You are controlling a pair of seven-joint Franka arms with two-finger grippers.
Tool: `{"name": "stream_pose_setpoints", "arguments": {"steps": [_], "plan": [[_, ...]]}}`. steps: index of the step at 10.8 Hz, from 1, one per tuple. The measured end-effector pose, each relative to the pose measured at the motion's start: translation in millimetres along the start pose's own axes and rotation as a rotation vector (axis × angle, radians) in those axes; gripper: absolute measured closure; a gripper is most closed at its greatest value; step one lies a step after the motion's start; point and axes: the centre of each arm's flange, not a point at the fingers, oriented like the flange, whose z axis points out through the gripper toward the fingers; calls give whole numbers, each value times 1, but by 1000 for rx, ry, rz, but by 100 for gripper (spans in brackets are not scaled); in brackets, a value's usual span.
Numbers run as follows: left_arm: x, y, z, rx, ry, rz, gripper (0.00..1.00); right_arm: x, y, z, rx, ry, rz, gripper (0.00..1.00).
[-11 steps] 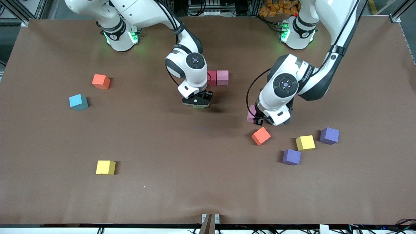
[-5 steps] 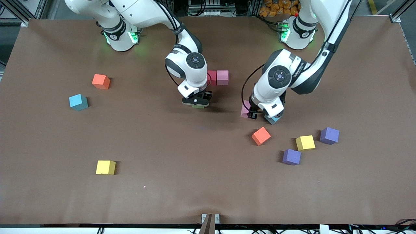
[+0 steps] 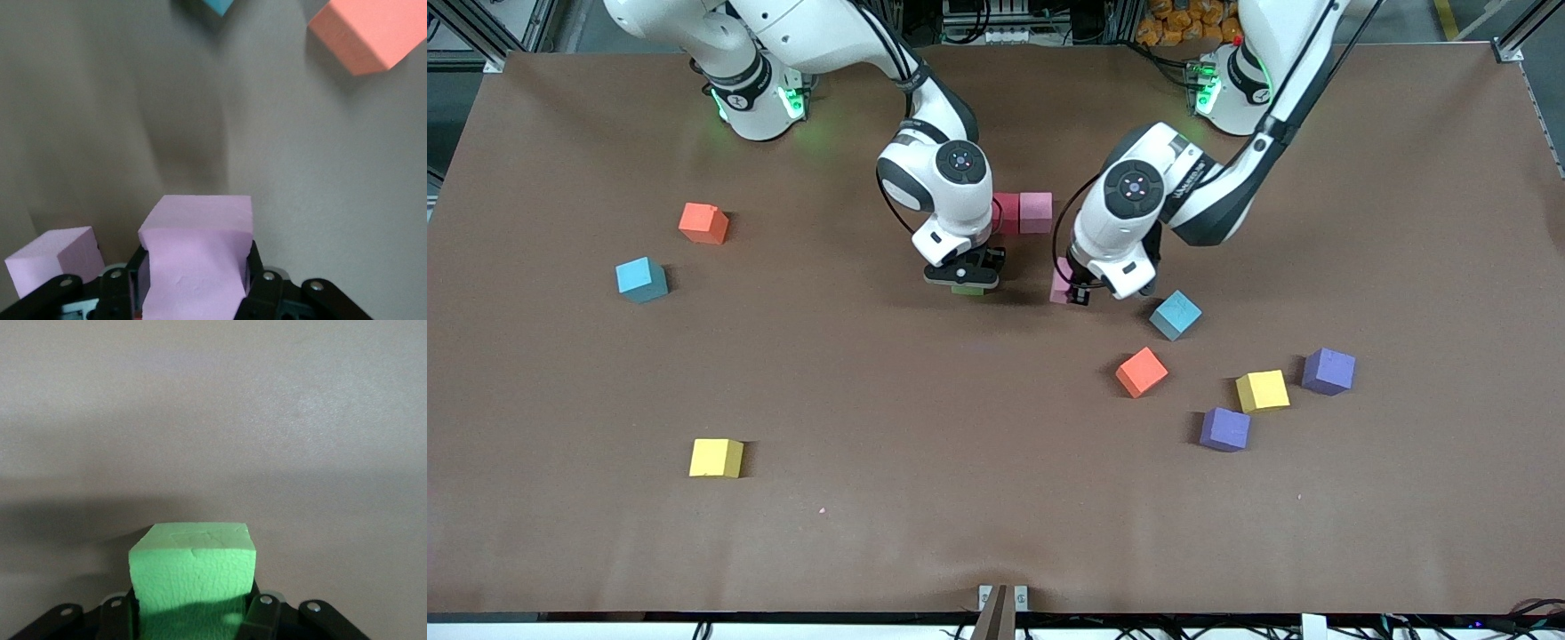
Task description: Arrange 11 blocks into digit 3
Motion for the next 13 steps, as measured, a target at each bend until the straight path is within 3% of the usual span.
{"name": "stream_pose_setpoints", "arguments": {"steps": [13], "plan": [[-11,0,21,-12,-30,-27,43,-5,-1,1,-7,6,-20,47]]}}
